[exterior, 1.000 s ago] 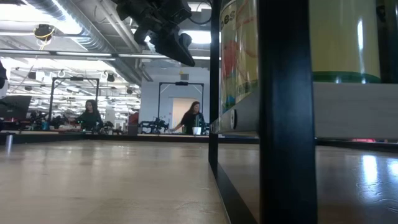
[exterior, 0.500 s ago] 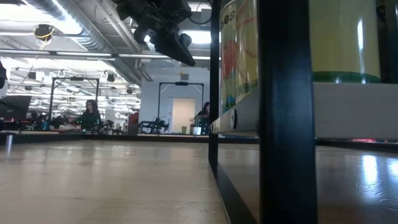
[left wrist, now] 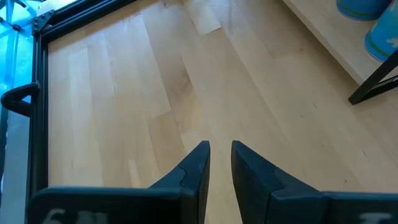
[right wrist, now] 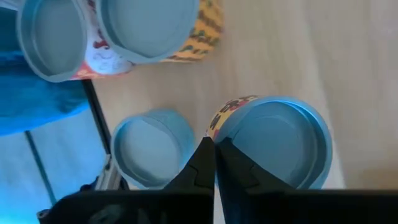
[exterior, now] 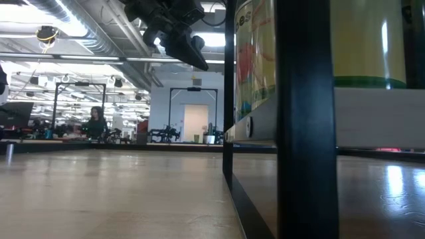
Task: Pick and place cans onto a shelf
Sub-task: Put the canned pineapple rings on the shelf
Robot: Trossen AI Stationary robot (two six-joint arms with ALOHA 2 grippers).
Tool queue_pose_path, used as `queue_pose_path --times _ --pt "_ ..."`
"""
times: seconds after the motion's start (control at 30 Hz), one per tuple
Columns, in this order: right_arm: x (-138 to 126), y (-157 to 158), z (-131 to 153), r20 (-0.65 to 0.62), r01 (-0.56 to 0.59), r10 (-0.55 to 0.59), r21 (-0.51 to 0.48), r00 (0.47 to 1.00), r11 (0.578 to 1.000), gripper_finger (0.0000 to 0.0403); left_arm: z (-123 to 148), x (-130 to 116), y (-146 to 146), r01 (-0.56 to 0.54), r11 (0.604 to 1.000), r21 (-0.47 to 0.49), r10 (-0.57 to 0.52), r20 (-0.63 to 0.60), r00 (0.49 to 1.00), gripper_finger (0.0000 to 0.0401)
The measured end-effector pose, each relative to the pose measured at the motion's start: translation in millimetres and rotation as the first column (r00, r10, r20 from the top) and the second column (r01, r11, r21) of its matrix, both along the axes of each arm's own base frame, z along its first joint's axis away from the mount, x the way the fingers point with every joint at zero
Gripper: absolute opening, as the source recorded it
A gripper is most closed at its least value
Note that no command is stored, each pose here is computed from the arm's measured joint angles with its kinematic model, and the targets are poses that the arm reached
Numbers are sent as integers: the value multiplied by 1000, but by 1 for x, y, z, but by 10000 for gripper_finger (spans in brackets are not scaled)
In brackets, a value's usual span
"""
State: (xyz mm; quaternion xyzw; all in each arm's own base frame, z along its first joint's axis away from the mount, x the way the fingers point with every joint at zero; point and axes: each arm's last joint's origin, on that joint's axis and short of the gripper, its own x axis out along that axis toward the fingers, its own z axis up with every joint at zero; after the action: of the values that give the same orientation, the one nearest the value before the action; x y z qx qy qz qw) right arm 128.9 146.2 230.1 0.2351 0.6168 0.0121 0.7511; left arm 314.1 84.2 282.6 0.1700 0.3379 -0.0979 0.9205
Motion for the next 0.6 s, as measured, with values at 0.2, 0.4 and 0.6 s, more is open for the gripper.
queue_pose_path --times 0.2,0.4,0.6 --pt "0 2 -11 -6 -8 8 -6 1000 1000 3 0 0 0 -1 1000 -1 1 0 1000 58" --pt "2 4 -16 -15 -35 35 -32 999 999 3 0 0 0 -4 1000 -4 4 0 1000 58" --pt "4 8 -21 -38 -68 67 -37 997 997 2 0 0 0 -12 1000 -12 12 -1 1000 58"
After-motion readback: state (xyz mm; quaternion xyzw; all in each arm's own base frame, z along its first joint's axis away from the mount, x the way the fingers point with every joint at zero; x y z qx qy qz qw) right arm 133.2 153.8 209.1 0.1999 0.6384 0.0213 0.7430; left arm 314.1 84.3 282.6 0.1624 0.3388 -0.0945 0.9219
